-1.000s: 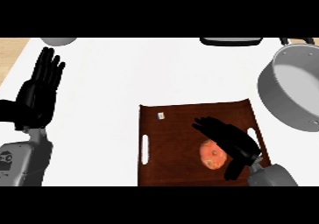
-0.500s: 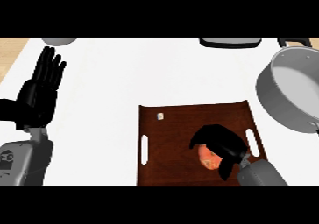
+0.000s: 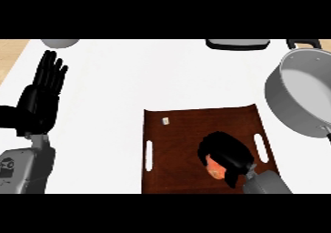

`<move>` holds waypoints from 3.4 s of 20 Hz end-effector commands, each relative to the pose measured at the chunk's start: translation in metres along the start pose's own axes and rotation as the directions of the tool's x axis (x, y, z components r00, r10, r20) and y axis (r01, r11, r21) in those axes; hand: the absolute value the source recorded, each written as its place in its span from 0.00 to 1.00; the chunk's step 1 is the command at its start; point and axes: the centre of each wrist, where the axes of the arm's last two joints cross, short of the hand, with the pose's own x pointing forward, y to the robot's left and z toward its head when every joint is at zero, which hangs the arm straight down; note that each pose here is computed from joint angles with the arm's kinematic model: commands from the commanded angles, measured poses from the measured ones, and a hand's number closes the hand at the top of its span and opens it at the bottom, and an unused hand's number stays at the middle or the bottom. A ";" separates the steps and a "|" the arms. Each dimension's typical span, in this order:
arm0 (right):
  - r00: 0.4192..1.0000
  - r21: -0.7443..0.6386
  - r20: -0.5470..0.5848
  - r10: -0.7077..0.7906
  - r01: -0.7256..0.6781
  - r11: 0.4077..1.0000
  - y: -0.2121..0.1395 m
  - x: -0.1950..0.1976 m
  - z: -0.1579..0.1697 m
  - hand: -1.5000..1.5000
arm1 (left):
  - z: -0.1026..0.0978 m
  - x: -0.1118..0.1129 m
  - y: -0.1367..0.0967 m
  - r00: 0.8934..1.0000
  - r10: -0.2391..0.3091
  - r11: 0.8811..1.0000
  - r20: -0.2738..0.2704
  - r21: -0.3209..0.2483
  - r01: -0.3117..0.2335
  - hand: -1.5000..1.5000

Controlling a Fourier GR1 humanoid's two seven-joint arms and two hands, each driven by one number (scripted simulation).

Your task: Pick the squash from the tray and place it in the pot

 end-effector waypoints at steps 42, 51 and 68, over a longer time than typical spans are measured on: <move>0.767 -0.677 -0.593 -0.247 -0.309 0.668 -0.211 -0.061 0.218 1.00 | 0.003 0.007 -0.001 1.000 0.001 1.000 -0.001 -0.017 -0.001 0.50; 0.773 -0.661 -0.588 -0.238 -0.289 0.693 -0.194 -0.159 0.237 1.00 | 0.004 0.017 -0.024 1.000 0.005 1.000 0.023 -0.020 -0.005 0.50; 0.679 -0.552 -0.600 -0.423 0.031 0.834 -0.153 -0.215 0.218 0.00 | -0.007 0.015 -0.009 1.000 0.002 0.998 0.005 -0.059 -0.002 0.50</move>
